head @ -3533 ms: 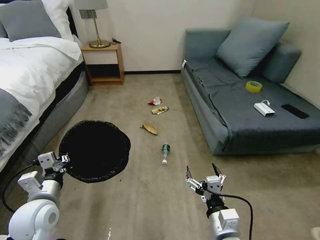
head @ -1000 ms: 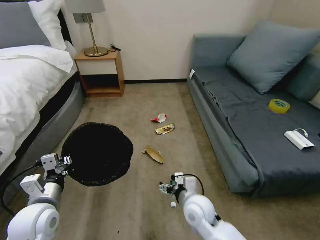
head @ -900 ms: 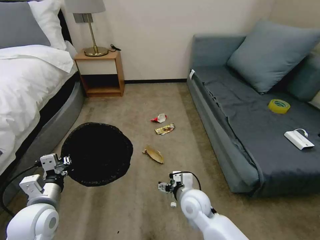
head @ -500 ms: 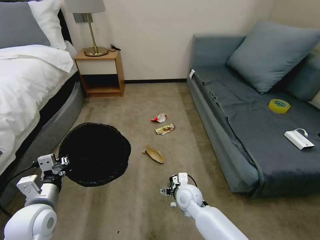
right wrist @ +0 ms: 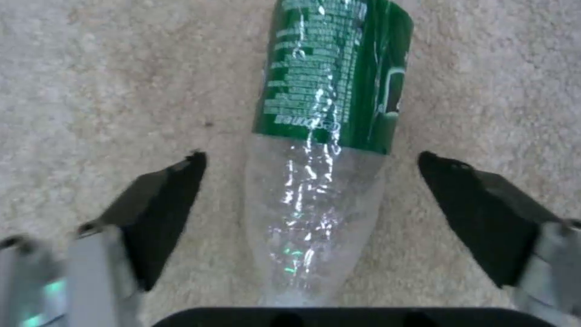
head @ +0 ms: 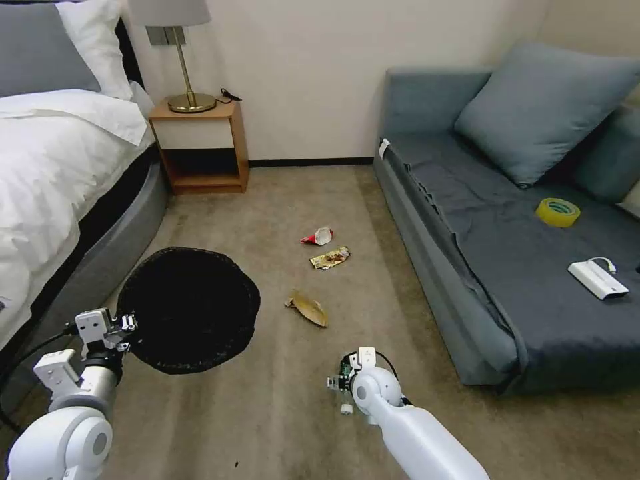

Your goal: Pick up the trash bin, then pick up the garbage on the floor and place it into the trash bin.

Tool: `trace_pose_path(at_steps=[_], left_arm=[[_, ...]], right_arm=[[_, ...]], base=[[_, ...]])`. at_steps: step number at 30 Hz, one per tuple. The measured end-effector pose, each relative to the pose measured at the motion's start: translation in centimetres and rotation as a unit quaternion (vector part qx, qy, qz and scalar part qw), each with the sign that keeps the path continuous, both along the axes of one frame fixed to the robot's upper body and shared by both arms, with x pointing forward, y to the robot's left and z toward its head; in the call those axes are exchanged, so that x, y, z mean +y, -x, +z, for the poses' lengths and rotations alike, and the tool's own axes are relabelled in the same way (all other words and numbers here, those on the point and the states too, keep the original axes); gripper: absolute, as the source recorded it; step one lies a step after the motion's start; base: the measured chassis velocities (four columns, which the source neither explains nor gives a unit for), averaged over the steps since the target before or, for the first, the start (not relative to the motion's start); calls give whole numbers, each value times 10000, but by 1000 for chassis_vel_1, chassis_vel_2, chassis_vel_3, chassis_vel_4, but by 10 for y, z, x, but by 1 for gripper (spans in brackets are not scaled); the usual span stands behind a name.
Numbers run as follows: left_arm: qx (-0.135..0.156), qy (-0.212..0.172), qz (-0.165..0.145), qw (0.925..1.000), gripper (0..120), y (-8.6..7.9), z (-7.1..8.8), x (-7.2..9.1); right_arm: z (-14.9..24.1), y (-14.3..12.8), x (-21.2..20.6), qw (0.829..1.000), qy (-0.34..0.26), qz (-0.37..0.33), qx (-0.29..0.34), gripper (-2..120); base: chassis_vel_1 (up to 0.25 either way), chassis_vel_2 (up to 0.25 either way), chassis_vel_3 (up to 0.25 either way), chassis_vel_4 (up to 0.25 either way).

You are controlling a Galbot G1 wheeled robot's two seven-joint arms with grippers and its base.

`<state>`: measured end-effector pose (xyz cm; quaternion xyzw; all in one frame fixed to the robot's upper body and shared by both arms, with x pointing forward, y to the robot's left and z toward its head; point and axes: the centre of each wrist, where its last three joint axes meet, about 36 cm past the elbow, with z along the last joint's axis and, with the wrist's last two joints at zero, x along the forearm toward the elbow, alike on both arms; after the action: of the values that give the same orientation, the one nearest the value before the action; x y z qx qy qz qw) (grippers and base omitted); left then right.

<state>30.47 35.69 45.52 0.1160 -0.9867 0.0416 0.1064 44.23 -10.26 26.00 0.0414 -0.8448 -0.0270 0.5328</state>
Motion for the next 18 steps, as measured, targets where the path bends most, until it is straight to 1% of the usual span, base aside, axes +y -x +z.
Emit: trace_pose_path(at_steps=[1,3,5,6,10,11,12,15,16,18], left_arm=[[0,0,0,10000,2,0,0,0],[8,9,-7,10000,2,0,-1,1],[18,13,-6,10000,2,0,-3,2],[18,13,-6,10000,2,0,-3,2],[22,14,-20,10000,2,-1,-4,3],[23,20,-23,10000,2,-1,-4,3],[23,20,-23,10000,2,-1,-4,3],[29,35,-37,10000,2,-2,-4,2],[29,35,-37,10000,2,-2,-4,2],[30,55,-43,10000,2,-2,-5,2]], right_arm=[[0,0,0,10000,0,0,0,88],[-4,0,-2,10000,13,20,-1,78],[-8,1,-3,10000,16,24,6,71],[-8,1,-3,10000,16,24,6,71],[-11,2,-4,10000,2,31,-4,51],[-11,2,-5,10000,-4,34,-13,48],[-11,2,-5,10000,-4,34,-13,48],[-13,3,-5,10000,-2,23,-52,35],[-13,3,-5,10000,-2,23,-52,35],[-13,4,-6,10000,-10,18,-71,28]], base=[[0,0,0,0],[0,0,0,0],[0,0,0,0],[0,0,0,0],[0,0,0,0],[0,0,0,0],[0,0,0,0],[0,0,0,0],[0,0,0,0],[0,0,0,0]])
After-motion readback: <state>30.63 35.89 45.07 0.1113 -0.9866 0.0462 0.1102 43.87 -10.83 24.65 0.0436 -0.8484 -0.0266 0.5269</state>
